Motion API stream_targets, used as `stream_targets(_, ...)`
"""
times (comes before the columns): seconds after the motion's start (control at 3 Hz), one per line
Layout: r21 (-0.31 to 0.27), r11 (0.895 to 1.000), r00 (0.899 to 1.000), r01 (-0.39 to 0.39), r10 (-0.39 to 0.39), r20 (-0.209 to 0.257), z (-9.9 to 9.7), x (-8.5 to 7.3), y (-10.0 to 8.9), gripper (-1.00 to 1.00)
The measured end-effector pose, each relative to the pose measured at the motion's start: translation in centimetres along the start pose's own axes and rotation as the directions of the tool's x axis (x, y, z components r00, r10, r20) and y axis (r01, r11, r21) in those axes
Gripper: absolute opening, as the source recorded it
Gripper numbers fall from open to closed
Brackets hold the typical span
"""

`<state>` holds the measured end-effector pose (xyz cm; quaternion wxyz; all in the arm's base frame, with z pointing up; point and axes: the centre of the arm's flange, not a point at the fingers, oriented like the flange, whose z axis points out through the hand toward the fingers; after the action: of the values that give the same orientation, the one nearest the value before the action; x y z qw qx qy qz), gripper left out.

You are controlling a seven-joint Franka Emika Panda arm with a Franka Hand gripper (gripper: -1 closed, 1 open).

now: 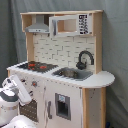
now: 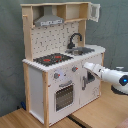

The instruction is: Play with the kitchen

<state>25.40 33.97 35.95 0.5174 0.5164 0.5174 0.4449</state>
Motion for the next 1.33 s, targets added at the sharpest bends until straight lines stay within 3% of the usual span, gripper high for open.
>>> stream_targets(0.67,-0.021,0.995,0.994,-0.097,0.096,-0.042,3.1,-1.2,0.2,1.0)
stream_targets(1.33,-0.012,0.982,0.975,-0.188,0.185,-0.122,4.9,-0.1,-0.6,1.0)
